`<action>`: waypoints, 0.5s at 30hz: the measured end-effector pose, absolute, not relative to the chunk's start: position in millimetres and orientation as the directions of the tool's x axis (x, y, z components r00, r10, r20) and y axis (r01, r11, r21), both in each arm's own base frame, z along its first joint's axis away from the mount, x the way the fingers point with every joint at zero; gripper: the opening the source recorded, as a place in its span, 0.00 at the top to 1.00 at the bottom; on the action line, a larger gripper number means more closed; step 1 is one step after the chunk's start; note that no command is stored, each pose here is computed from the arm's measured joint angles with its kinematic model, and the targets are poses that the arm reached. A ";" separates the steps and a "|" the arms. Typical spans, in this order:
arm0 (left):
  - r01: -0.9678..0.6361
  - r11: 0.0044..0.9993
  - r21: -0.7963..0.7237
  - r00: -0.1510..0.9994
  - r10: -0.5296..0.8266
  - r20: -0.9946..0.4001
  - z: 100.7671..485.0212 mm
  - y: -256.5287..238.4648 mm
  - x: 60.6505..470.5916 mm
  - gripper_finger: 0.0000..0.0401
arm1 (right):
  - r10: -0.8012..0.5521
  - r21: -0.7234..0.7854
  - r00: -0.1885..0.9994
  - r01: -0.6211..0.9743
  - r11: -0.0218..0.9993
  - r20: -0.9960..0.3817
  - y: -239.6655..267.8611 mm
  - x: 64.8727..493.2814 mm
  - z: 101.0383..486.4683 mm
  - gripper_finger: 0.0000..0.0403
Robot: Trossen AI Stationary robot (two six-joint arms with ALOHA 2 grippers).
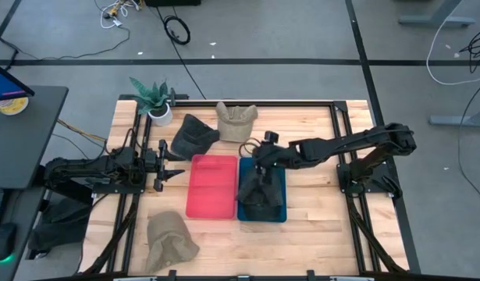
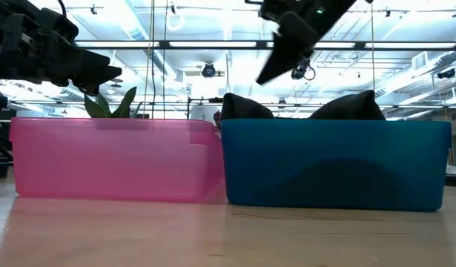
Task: Pick & Place hat
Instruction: Put the top brown cap into the red bin
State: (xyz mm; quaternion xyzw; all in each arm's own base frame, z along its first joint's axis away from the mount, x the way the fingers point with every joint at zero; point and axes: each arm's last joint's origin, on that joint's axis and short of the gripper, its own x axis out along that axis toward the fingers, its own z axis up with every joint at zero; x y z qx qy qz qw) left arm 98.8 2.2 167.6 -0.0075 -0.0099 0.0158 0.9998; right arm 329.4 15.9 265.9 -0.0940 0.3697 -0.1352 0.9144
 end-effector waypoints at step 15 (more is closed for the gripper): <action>-0.032 0.999 -0.015 0.999 0.032 0.020 167.7 2.1 98.8 0.51 | -0.389 -0.297 0.833 0.286 0.911 -0.392 -6.1 346.3 293.1 0.43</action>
